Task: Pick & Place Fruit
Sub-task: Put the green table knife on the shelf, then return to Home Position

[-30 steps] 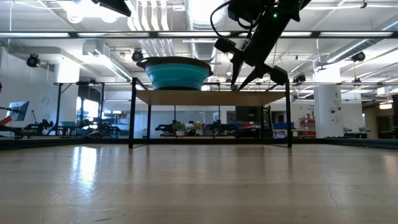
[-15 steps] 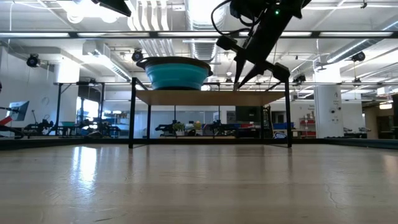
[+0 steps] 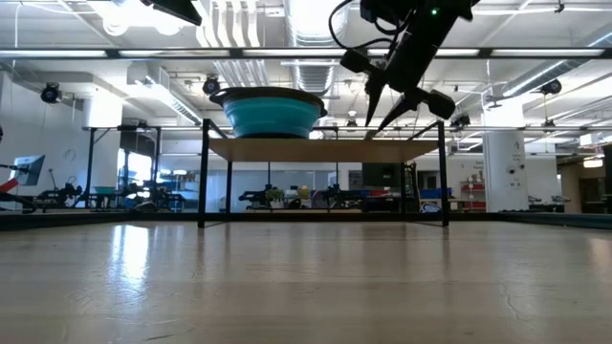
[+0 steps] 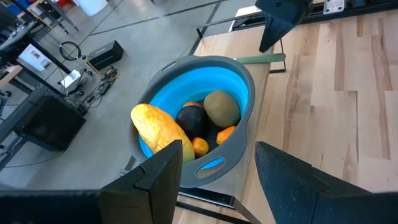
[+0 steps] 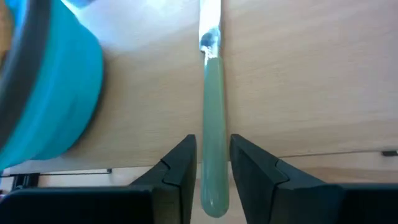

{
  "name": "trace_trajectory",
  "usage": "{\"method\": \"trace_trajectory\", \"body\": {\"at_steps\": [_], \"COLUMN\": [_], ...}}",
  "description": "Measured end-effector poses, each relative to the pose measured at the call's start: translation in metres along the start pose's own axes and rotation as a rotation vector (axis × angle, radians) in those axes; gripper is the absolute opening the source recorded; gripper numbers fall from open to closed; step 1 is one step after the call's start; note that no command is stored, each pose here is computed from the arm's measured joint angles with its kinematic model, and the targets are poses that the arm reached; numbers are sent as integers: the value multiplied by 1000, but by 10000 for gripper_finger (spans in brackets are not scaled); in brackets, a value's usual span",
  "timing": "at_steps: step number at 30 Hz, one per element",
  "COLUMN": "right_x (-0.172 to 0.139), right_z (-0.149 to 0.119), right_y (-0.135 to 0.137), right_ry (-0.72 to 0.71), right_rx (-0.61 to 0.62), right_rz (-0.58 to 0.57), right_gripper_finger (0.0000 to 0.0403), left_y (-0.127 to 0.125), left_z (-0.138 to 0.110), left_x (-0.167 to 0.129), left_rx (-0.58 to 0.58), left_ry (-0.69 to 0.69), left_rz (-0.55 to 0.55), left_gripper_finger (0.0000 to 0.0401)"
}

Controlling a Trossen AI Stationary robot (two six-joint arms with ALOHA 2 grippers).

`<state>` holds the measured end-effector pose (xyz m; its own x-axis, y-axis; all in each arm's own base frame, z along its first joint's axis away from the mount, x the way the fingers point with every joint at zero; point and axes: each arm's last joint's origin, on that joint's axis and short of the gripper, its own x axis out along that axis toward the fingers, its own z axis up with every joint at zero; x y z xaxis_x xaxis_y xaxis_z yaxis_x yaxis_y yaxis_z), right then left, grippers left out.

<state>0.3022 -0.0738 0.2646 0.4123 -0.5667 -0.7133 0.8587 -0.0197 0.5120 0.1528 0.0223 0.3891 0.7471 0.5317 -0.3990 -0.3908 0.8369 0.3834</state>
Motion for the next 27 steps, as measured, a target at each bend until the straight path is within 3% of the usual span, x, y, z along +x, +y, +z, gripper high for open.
{"method": "trace_trajectory", "body": {"at_steps": [5,13,19,27], "right_x": [-11,-37,-56,-65], "right_z": [6,18,26,33], "right_y": [1,2,6,13], "right_ry": [-7,-17,-49,-106], "right_rx": [-31,-150,-234,-302], "right_rz": [36,129,244,334], "right_gripper_finger": [109,124,124,86], "left_y": [0,-3,-7,-18], "left_z": [0,-1,-9,-25], "left_x": [0,0,2,13], "left_rx": [0,-24,-37,-58], "left_ry": [-1,-9,-1,-40], "left_rz": [-7,-106,-138,-192], "left_gripper_finger": [206,191,131,32]}}
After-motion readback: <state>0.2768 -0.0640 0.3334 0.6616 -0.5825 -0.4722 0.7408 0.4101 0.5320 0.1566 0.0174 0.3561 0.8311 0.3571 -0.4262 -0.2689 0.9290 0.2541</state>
